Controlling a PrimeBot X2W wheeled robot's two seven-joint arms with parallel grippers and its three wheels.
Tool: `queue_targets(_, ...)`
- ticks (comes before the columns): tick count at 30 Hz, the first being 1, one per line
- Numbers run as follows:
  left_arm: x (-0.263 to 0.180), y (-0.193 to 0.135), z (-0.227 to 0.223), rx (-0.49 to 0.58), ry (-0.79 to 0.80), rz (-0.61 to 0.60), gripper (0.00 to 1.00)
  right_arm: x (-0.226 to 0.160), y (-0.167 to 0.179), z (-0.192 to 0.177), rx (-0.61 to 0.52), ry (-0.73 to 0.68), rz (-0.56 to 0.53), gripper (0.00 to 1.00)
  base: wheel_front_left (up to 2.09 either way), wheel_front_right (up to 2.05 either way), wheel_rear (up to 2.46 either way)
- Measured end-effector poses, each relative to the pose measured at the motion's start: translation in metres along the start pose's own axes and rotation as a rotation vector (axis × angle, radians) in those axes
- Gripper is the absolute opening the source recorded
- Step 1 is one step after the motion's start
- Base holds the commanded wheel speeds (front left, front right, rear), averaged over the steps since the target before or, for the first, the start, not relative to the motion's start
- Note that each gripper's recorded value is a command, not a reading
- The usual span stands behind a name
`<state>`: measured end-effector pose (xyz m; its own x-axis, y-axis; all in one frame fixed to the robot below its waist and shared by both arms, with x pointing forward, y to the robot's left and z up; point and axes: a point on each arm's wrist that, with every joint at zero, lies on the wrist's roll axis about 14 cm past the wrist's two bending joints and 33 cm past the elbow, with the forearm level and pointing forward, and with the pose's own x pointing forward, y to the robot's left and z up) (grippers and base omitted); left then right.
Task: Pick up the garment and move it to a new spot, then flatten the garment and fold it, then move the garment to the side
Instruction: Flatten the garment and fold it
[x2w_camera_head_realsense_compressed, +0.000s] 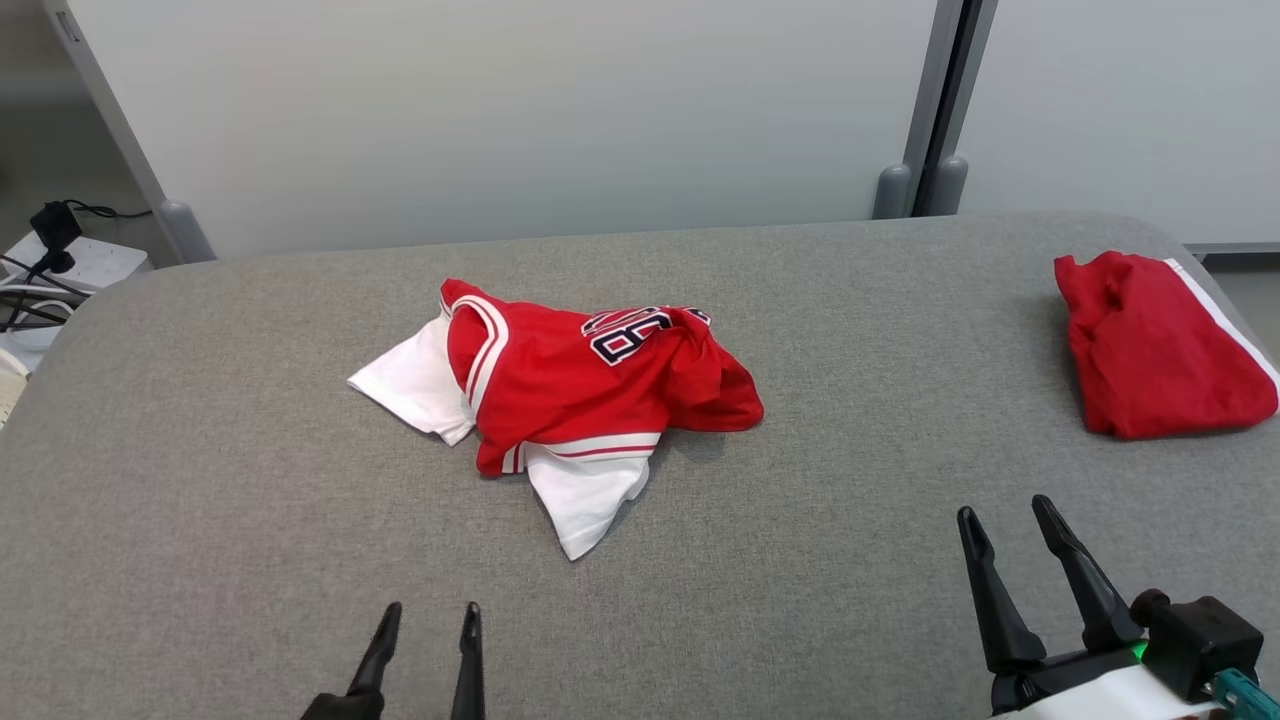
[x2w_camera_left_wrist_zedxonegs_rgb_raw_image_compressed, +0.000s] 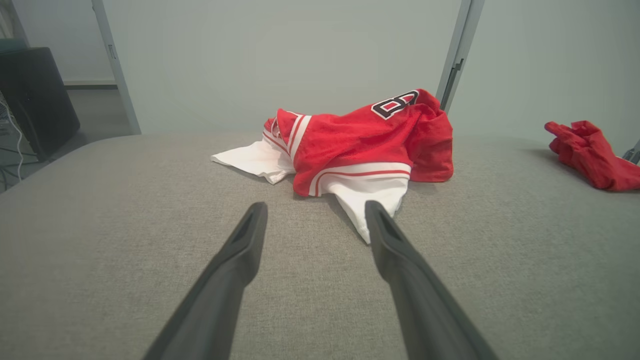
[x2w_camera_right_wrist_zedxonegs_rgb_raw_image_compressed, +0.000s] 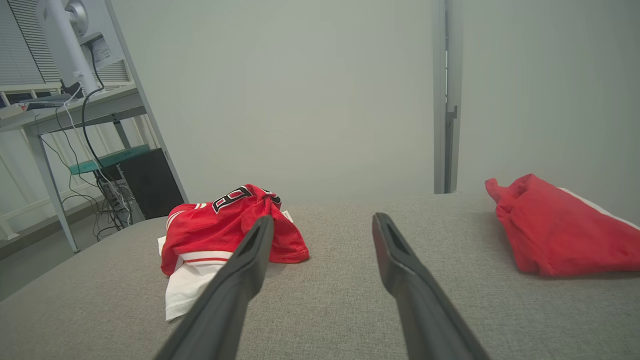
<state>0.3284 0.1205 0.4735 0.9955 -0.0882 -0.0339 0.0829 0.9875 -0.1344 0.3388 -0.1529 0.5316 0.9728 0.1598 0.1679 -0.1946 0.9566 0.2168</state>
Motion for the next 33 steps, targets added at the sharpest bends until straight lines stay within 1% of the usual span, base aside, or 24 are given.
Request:
queue_targets(3, 0.005, -0.013, -0.014, -0.017, 0.049, -0.040, 1.00, 0.001, 0.001, -0.003, 0.003, 0.009, 0.003, 1.00, 0.00, 0.00, 0.00)
queue_targets(8, 0.026, -0.034, -0.024, -0.058, 0.092, -0.099, 1.00, 0.003, 0.000, -0.011, 0.009, 0.035, 0.003, 1.00, 0.00, 0.00, 0.00)
queue_targets(12, 0.038, -0.042, -0.043, -0.098, 0.167, -0.111, 1.00, 0.006, -0.003, -0.015, 0.007, 0.050, 0.001, 1.00, 0.00, 0.00, 0.00)
queue_targets(23, 0.077, -0.063, -0.091, -0.067, 0.343, -0.159, 1.00, 0.023, -0.022, -0.026, -0.020, 0.086, -0.025, 1.00, 0.00, 0.00, 0.00)
queue_targets(33, 0.091, -0.074, -0.111, -0.059, 0.412, -0.183, 1.00, 0.032, -0.032, -0.029, -0.036, 0.097, -0.037, 1.00, 0.00, 0.00, 0.00)
